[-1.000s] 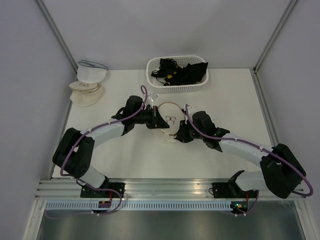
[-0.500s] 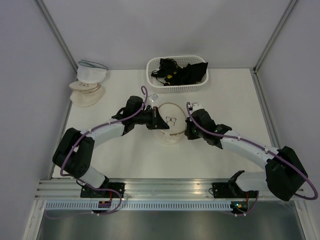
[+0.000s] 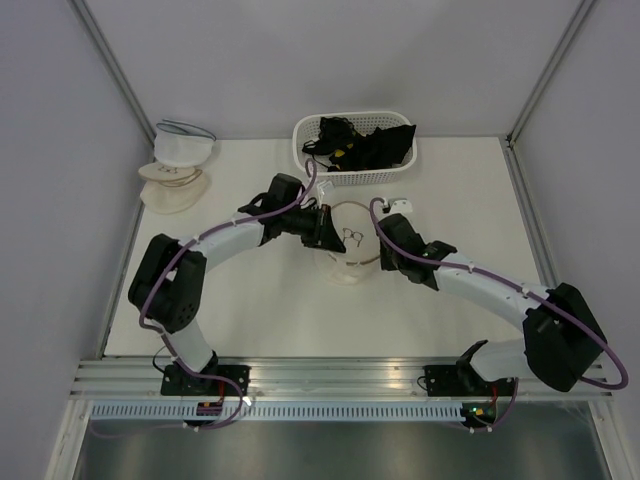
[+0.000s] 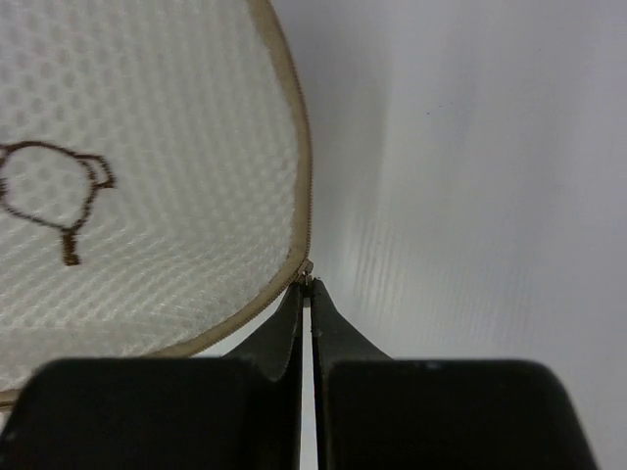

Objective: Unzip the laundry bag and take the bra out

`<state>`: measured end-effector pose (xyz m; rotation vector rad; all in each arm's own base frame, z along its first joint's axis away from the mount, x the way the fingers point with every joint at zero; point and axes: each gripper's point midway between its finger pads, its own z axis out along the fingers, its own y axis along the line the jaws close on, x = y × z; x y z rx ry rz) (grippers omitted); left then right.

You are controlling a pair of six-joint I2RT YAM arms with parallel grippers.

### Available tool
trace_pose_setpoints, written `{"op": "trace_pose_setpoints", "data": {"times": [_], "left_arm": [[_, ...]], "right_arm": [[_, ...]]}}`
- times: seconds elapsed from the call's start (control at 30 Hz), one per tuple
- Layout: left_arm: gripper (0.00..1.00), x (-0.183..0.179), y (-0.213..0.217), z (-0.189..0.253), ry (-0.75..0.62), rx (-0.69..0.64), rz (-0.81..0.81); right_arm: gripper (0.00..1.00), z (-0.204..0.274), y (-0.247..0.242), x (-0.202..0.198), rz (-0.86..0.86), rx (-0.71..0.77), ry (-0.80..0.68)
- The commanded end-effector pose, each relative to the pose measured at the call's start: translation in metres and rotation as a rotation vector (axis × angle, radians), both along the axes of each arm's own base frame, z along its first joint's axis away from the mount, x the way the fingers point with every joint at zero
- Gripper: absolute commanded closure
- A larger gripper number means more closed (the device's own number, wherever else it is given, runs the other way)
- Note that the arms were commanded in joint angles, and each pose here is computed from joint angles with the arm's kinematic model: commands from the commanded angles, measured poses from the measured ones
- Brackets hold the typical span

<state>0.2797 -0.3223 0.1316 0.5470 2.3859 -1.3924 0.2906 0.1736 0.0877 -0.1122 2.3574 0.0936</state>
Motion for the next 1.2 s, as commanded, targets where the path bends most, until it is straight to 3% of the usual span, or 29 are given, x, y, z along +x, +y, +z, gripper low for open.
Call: {"op": "trace_pose_setpoints", "data": {"times": [0.0, 0.03, 0.13, 0.27, 0.33, 0.43, 0.53, 0.73, 0.9, 1.17], "left_arm": [[0.71, 0.013, 0.007, -0.003, -0.043, 0.093, 0.005], [0.55, 0.030, 0.013, -0.009, -0.076, 0.154, 0.087], [0.36, 0.058, 0.028, -0.004, -0.132, 0.243, 0.272], [0.27, 0.063, 0.056, 0.009, -0.147, 0.278, 0.496], [0.22, 0.056, 0.059, 0.032, -0.175, 0.202, 0.541], [0.17, 0.033, 0.055, 0.029, -0.115, 0.114, 0.551], [0.16, 0.009, 0.045, 0.025, -0.054, 0.068, 0.517], [0.16, -0.030, 0.016, 0.005, 0.075, -0.005, 0.430], [0.19, -0.040, 0.001, 0.002, 0.143, -0.050, 0.400], [0.28, -0.037, 0.004, 0.005, 0.131, -0.058, 0.440]], "right_arm": [[1.00, 0.016, -0.019, 0.003, -0.017, -0.056, -0.049], [0.99, 0.014, -0.017, -0.001, 0.000, -0.044, -0.037], [1.00, 0.014, -0.002, -0.012, 0.085, 0.027, -0.007], [1.00, 0.009, 0.025, -0.031, 0.231, 0.135, 0.059], [1.00, 0.008, 0.052, -0.050, 0.378, 0.242, 0.119], [0.99, 0.013, 0.085, -0.074, 0.564, 0.391, 0.182], [1.00, 0.021, 0.102, -0.083, 0.654, 0.465, 0.192], [0.99, 0.037, 0.115, -0.075, 0.666, 0.532, 0.140], [1.00, 0.044, 0.119, -0.071, 0.646, 0.567, 0.108], [1.00, 0.040, 0.114, -0.070, 0.629, 0.539, 0.105]]}}
